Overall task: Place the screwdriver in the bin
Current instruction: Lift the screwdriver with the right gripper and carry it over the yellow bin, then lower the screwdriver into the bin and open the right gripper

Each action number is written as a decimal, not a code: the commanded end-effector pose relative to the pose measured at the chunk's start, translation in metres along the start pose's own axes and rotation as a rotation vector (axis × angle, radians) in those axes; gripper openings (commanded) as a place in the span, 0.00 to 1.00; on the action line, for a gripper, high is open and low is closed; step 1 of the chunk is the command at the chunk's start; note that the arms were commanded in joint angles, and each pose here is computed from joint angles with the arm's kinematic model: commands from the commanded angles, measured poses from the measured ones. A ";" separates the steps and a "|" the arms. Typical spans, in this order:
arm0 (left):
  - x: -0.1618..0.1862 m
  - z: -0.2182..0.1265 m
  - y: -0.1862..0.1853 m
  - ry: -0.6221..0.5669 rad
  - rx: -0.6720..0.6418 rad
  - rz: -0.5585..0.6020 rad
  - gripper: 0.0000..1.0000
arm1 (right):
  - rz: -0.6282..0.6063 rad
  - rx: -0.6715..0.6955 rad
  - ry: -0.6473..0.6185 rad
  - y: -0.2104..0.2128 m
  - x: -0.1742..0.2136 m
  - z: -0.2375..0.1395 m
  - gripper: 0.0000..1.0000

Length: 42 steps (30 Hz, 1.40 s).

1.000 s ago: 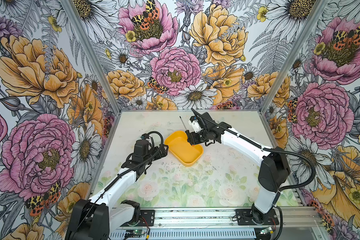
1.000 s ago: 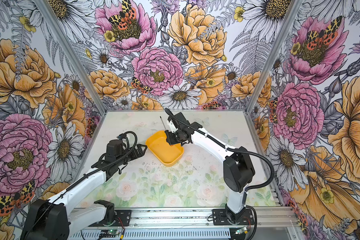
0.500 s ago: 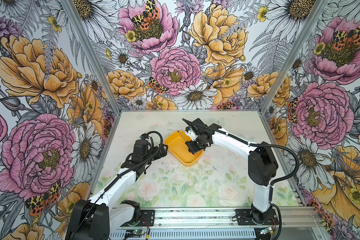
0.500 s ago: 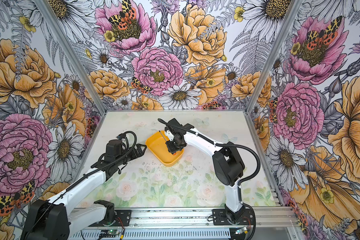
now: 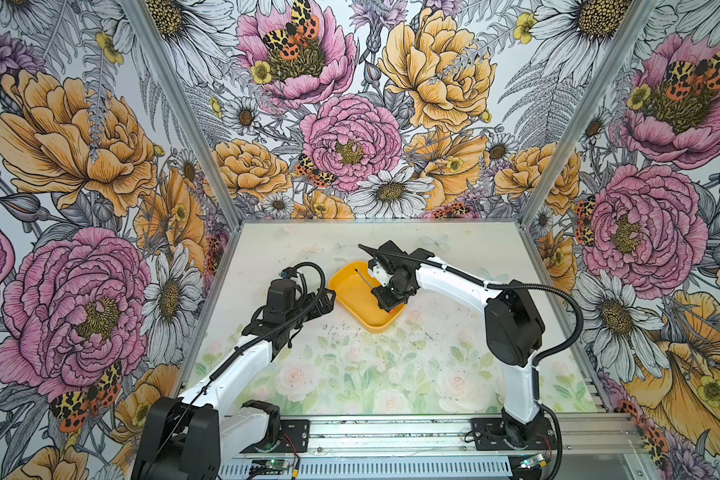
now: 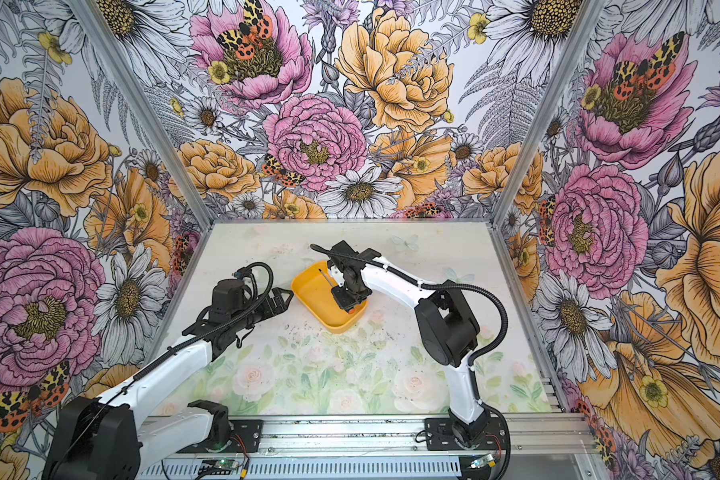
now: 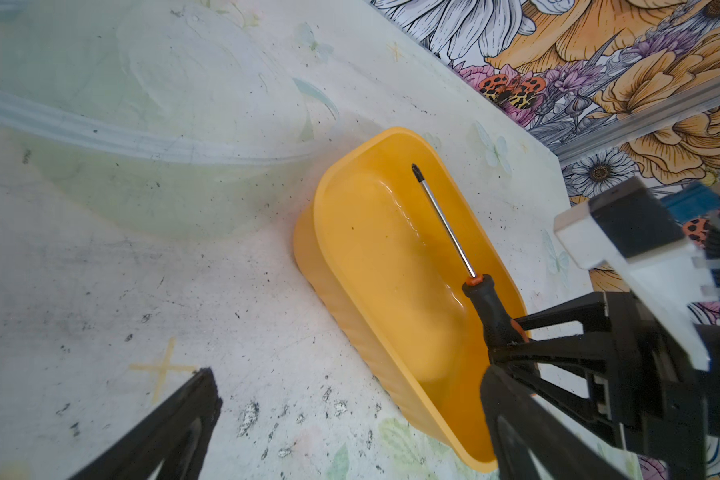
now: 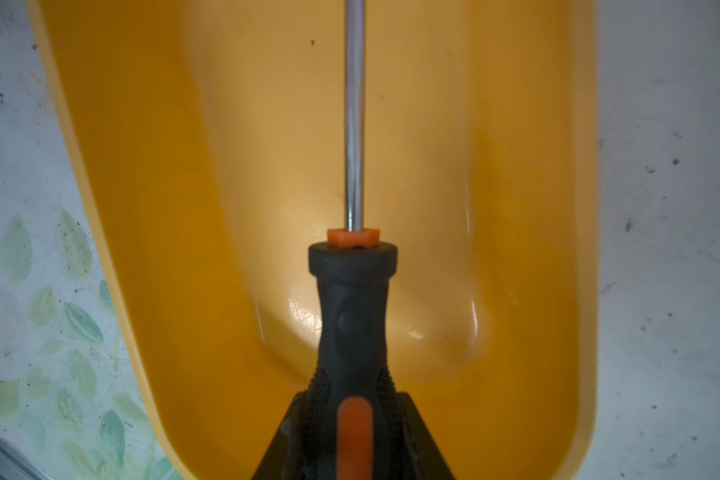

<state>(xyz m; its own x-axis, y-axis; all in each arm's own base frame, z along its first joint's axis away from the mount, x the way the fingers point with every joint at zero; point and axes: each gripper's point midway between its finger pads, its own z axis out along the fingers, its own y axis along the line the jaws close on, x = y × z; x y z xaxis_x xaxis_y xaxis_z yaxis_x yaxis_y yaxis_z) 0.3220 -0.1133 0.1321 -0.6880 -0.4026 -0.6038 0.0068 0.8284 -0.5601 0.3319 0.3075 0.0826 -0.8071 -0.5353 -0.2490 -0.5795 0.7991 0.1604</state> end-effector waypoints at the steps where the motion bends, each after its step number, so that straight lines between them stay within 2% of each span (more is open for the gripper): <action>1: 0.000 0.001 -0.001 0.002 0.021 -0.011 0.99 | -0.028 0.027 -0.022 0.001 -0.010 -0.002 0.00; 42: 0.001 -0.003 0.004 -0.009 0.021 -0.021 0.99 | -0.029 0.123 0.031 -0.008 -0.007 0.030 0.00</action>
<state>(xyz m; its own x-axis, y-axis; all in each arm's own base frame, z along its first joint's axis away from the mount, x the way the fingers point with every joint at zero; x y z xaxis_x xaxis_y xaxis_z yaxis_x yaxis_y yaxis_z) 0.3199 -0.1103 0.1273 -0.6938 -0.4080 -0.5935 -0.0030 0.8257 -0.5641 0.3374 0.3062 0.0528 -0.8009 -0.5653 -0.1975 -0.5850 0.8091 0.0563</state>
